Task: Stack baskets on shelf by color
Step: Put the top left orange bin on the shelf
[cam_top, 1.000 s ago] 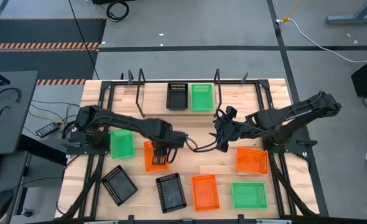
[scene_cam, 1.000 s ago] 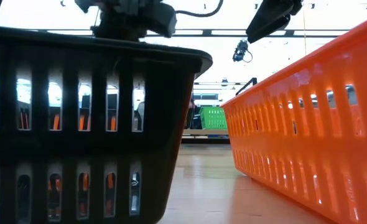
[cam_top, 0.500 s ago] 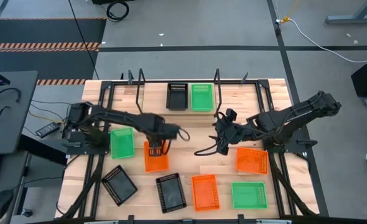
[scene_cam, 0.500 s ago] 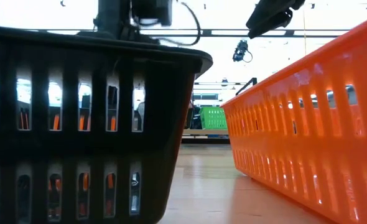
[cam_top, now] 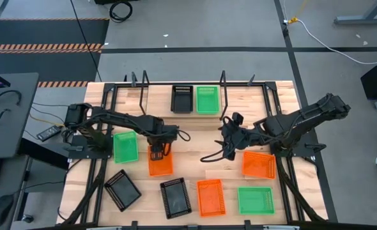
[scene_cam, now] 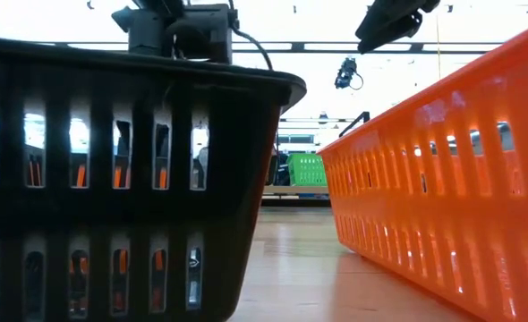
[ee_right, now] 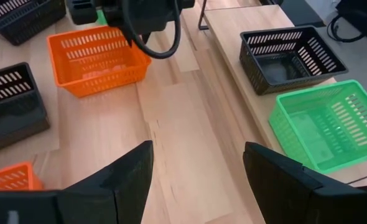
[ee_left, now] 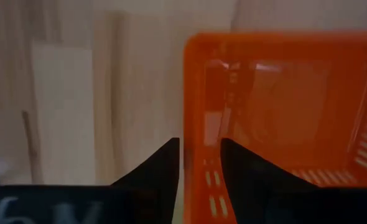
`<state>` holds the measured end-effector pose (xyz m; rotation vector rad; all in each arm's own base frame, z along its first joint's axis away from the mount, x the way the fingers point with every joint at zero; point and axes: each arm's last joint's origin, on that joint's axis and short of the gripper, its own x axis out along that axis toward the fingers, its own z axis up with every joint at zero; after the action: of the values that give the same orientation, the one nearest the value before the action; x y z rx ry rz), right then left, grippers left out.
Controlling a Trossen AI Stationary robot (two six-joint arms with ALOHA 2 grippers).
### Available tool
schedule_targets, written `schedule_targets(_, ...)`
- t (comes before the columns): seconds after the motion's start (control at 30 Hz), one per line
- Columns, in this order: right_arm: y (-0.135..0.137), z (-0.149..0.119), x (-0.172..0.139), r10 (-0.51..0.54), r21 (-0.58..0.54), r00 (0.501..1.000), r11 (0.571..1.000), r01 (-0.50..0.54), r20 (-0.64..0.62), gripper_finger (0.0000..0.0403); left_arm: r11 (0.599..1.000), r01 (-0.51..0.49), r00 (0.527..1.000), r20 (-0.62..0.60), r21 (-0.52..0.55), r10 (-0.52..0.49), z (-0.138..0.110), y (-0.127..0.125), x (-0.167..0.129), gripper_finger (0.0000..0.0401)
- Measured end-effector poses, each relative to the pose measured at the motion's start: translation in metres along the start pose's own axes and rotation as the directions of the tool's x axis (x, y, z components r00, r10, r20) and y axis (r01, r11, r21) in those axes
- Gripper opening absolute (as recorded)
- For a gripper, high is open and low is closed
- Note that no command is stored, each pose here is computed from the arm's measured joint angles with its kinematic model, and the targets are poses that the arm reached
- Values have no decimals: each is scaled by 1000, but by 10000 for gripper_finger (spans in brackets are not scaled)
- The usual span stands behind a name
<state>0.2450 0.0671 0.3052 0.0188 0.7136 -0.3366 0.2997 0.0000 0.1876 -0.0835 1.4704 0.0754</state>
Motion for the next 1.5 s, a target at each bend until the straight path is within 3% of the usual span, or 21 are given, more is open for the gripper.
schedule_targets(0.17, 0, 0, 0, 0, 0, 1000, 1000, 0, 1, 254, 1000, -4, 1000, 22, -3, 4, 2, 4, 0, 99)
schedule_targets(0.37, 0, 0, 0, 1, 0, 1000, 1000, -1, 1, 254, 1000, -5, 1000, 21, -10, 6, 3, 11, 0, 14)
schedule_targets(0.63, 0, 0, 0, 0, -5, 1000, 1000, 0, 1, 254, 999, 36, 999, -2, 2, -36, 3, 17, -3, 12)
schedule_targets(0.9, 0, 0, 0, 0, -8, 1000, 1000, 0, 1, 254, 999, 8, 1000, 20, 52, -9, 18, 30, -39, 11)
schedule_targets(1.1, 0, 0, 0, 1, -9, 1000, 1000, -1, -1, 254, 996, -43, 999, 5, 81, 43, 19, 59, -58, 10)
schedule_targets(1.5, 0, 0, 0, 0, -21, 1000, 1000, 0, -1, 254, 994, -91, 996, -9, 62, 92, 10, 113, -60, 9)
